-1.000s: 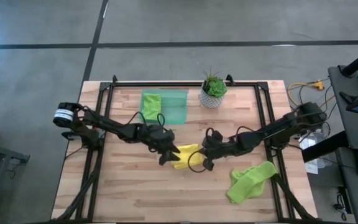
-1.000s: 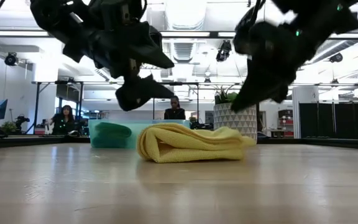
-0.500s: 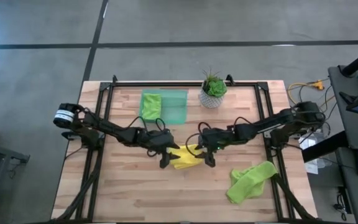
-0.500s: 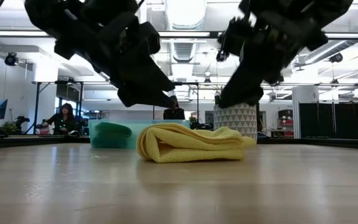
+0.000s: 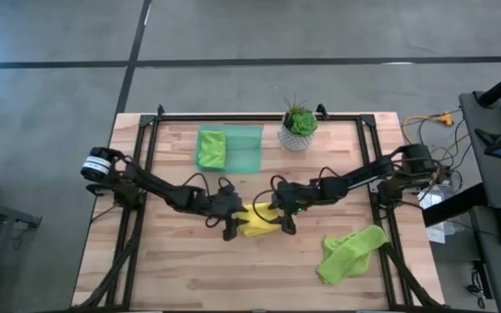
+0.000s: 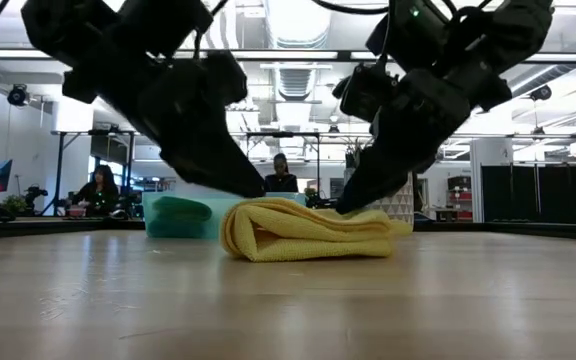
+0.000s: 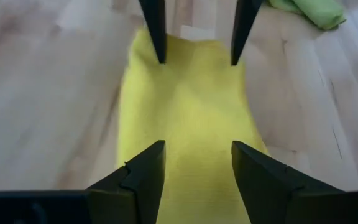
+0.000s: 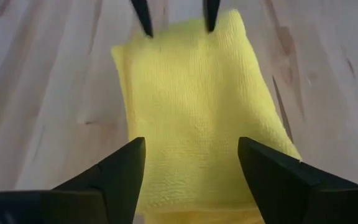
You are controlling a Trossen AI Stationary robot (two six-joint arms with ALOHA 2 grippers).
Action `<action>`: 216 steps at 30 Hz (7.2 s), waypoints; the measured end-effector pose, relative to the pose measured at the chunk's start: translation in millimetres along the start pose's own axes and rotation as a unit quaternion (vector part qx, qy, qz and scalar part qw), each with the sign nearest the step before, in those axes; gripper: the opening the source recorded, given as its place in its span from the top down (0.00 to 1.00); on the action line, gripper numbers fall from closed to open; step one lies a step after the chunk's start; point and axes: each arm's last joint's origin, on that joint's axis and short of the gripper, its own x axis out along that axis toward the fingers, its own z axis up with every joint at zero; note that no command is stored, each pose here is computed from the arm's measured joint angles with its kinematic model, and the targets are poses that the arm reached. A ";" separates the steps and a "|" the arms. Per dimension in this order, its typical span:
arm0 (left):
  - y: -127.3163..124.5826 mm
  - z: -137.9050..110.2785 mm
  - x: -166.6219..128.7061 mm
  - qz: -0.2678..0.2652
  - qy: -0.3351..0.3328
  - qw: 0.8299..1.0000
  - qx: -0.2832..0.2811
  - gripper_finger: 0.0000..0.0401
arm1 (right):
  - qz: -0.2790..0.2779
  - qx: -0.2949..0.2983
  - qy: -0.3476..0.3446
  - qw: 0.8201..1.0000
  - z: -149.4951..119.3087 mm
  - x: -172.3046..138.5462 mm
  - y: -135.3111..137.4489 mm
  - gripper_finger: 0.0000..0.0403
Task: Fold microfiber towels
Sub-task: Fold the yellow microfiber towel, then put the folded yellow microfiber towel into the blue bin
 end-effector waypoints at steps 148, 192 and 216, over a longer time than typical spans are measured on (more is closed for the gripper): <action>33.2 -9.7 0.6 -0.191 0.204 0.953 -0.117 1.00 | -0.115 0.600 -0.031 0.791 -24.9 29.4 110.0 0.50; 37.4 -19.2 18.7 -0.130 0.187 0.968 -0.105 1.00 | -0.126 0.625 -0.149 0.756 -34.1 37.1 76.2 0.50; 38.0 -16.5 14.0 -0.118 0.180 0.971 -0.104 1.00 | -0.066 0.531 -0.185 0.824 -17.0 35.2 87.5 0.96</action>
